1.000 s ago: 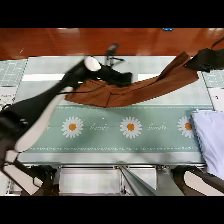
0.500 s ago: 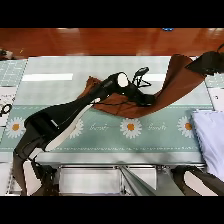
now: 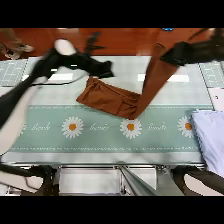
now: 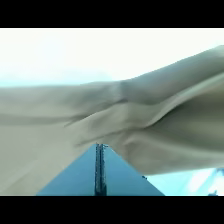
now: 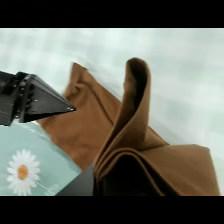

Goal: Fold the shirts.

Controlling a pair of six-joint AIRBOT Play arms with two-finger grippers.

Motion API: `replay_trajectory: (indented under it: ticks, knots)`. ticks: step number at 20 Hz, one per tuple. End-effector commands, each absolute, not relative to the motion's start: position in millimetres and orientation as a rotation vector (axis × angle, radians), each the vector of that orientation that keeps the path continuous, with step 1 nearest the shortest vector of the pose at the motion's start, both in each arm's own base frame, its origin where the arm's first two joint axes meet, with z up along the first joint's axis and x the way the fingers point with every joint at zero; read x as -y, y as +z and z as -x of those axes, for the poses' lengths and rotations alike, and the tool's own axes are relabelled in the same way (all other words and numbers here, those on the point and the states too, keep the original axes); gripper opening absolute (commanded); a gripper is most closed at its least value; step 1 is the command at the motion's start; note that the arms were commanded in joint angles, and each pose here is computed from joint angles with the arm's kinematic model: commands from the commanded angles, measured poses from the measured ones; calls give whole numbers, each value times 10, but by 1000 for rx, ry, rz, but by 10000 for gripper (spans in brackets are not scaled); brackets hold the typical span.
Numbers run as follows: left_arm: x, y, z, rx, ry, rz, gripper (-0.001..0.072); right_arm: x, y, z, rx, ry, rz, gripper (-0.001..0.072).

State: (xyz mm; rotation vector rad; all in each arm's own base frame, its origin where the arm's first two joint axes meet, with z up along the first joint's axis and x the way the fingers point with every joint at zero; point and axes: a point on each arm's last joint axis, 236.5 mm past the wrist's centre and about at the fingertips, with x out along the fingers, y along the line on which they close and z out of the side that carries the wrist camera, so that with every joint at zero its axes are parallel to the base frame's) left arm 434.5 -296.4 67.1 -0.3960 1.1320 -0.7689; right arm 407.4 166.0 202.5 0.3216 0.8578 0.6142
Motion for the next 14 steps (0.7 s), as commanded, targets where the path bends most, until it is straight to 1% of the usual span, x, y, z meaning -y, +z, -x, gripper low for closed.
replay_trajectory:
  ticks: [1, 4, 7, 10, 14]
  knots:
    - [1967, 744, -4137, -1038, -607, 434, 15, -2399, 1939, -4299, -850, 724, -366, 26]
    - [1278, 786, -3814, -928, -431, 509, 15, -3078, 1568, -4431, -884, 787, -420, 26]
    - [939, 733, -3452, -887, -347, 542, 15, -3583, 1087, -4470, -949, 808, -488, 25]
    - [871, 657, -3247, -876, -320, 555, 15, -3904, 653, -4478, -1025, 820, -551, 26]
    - [949, 496, -3141, -924, -334, 564, 15, -4201, 430, -4566, -1060, 852, -573, 26]
